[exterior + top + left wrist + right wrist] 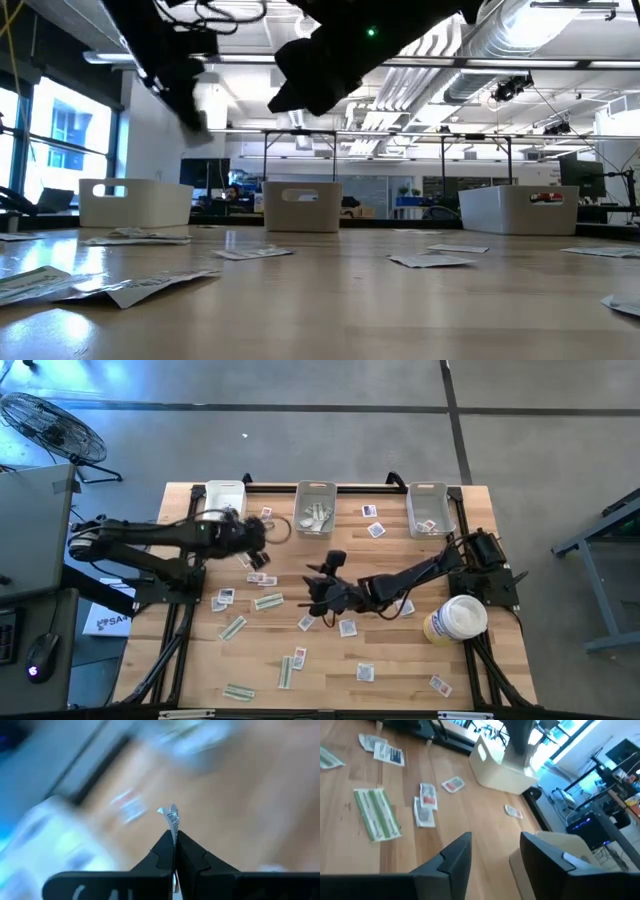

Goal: Pick & Place First Aid Supplies
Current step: Put the blue pad into the white bin

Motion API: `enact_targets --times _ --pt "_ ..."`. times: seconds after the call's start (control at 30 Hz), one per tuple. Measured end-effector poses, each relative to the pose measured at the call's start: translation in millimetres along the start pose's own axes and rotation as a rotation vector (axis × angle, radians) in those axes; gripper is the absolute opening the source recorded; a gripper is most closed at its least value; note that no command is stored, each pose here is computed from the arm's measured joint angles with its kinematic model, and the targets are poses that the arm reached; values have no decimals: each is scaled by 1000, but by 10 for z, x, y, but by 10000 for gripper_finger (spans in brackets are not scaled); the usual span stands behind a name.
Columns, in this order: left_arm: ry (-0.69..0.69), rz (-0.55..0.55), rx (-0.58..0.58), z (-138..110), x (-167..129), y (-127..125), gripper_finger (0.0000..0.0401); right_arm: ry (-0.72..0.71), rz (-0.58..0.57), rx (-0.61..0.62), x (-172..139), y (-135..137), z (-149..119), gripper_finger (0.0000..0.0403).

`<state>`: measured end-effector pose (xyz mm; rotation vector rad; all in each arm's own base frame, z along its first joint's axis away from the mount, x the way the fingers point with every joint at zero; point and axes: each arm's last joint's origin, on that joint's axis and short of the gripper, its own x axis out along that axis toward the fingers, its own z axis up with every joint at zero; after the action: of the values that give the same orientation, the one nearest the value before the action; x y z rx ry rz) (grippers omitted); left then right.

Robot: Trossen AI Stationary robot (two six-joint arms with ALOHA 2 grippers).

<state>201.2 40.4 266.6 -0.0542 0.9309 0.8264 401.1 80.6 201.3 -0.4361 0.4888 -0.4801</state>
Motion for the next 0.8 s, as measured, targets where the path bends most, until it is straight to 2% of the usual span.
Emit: enact_targets --times 0.1,0.2,0.3,0.43,0.53,0.67,0.8 --pt "109 164 -107 46 94 280 1 19 -1 -19 -55 62 -36 157" --pt "191 250 -191 46 286 529 0 49 15 -66 -135 145 -75 152" --pt "293 333 -205 2 519 738 0 74 15 -117 -217 218 -108 150" --pt "371 452 -249 -12 770 967 0 97 -54 -178 -299 260 -132 149" --pt "407 491 -240 -19 940 1067 0 102 -71 -183 -345 231 -114 149" --pt "442 508 -239 -34 1150 1198 0 90 -29 -118 -339 157 -67 149" --pt "521 448 -264 -111 1306 1260 0 95 10 -103 -321 142 -72 149"
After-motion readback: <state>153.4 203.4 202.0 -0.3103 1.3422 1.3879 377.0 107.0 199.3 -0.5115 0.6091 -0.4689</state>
